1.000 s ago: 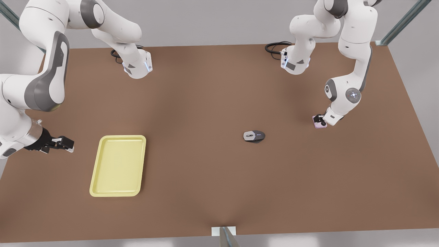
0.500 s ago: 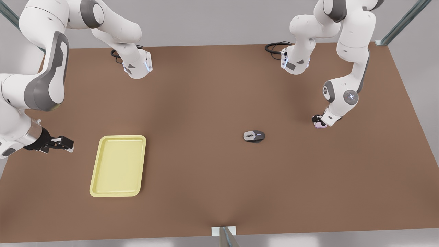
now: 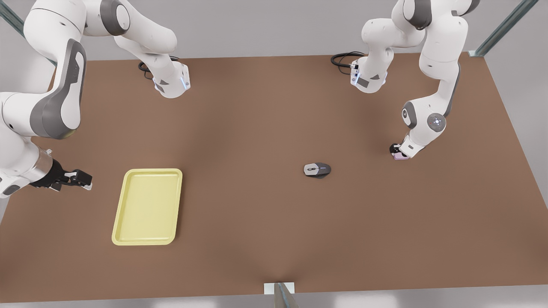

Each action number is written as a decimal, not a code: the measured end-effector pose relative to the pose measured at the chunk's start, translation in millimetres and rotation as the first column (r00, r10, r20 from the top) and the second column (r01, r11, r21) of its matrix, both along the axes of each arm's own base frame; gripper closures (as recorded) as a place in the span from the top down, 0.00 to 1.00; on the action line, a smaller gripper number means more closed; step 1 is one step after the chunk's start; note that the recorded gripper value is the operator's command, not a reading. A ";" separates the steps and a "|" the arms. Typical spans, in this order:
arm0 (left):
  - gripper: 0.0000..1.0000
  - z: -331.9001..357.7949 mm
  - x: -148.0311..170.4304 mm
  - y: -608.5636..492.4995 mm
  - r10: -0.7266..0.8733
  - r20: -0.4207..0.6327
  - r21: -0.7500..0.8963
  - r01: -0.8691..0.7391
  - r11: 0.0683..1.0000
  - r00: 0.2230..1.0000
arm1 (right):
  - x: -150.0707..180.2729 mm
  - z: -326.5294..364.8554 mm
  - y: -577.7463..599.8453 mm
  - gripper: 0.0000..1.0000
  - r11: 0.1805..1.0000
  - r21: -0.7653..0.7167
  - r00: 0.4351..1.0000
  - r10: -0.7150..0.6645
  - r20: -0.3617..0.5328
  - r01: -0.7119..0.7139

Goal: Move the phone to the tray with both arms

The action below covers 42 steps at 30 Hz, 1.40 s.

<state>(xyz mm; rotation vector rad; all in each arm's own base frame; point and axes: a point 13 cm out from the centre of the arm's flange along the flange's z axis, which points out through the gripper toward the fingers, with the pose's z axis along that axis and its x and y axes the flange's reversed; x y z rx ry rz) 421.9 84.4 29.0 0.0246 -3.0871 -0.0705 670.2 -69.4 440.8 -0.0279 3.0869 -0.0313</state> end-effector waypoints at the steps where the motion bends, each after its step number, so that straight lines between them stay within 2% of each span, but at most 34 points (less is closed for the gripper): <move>1: 0.84 -1.1 -0.6 -0.1 -0.001 -0.002 0.000 0.001 1.000 1.000 | 0.0 0.1 0.0 1.00 1.000 0.000 1.000 0.000 0.000 0.000; 14: 0.84 4.6 8.6 -4.0 -0.011 0.013 -0.001 0.011 1.000 1.000 | -0.4 0.9 0.0 1.00 1.000 0.000 1.000 0.000 0.001 0.000; 23: 0.82 22.1 55.6 -73.2 -0.117 0.062 -0.026 0.118 0.993 0.991 | -0.3 0.4 0.2 1.00 1.000 0.000 1.000 0.000 0.000 0.000; 27: 0.82 46.6 91.4 -169.5 -0.242 0.088 -0.035 0.246 0.969 0.966 | -0.3 0.5 0.0 1.00 1.000 0.000 1.000 0.000 0.000 0.000; 31: 0.82 66.3 124.3 -309.5 -0.378 0.072 -0.034 0.381 0.924 0.923 | -0.4 0.8 0.0 1.00 1.000 0.000 1.000 0.000 0.000 0.000; 36: 0.82 110.3 156.4 -428.9 -0.415 0.025 -0.003 0.415 0.910 0.910 | -0.1 1.9 -0.1 1.00 1.000 0.000 1.000 -0.001 0.003 0.001; 40: 0.82 122.8 155.5 -494.4 -0.392 -0.026 0.028 0.393 0.919 0.920 | -0.7 15.7 13.1 1.00 1.000 -0.008 1.000 0.002 0.022 -0.002; 42: 0.82 118.3 138.5 -527.7 -0.381 -0.059 0.031 0.384 0.923 0.923 | -2.9 25.3 13.3 1.00 1.000 -0.012 0.999 -0.006 0.035 0.006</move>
